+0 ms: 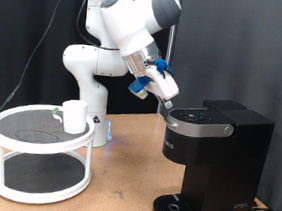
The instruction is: Make a cup of coffee with the keurig machine
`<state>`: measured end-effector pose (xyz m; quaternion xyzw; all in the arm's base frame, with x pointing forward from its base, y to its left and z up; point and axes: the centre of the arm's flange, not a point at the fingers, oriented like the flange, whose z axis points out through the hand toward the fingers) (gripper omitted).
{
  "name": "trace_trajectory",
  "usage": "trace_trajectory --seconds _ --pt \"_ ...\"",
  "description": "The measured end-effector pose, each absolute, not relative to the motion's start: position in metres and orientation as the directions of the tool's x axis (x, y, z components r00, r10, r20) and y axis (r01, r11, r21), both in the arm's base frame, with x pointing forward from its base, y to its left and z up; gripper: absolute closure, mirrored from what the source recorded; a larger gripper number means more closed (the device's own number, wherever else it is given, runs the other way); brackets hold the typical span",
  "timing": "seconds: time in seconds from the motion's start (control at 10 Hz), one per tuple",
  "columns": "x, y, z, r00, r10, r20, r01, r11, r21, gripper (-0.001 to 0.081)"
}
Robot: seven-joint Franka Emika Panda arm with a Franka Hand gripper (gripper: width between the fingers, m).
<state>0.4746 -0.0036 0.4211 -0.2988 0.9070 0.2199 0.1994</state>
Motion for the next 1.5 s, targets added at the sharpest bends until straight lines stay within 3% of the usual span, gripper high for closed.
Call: trace_trajectory --seconds 0.3,1.1,1.5 --pt "0.446 -0.013 0.405 -0.856 -0.267 -0.442 -0.459 0.787 0.413 0.0806" --pt "0.371 -0.049 0.407 -0.791 -0.345 -0.506 -0.568 0.723 0.395 0.0806" --pt "0.343 -0.077 0.406 -0.843 -0.224 -0.49 -0.496 0.678 0.543 0.0806"
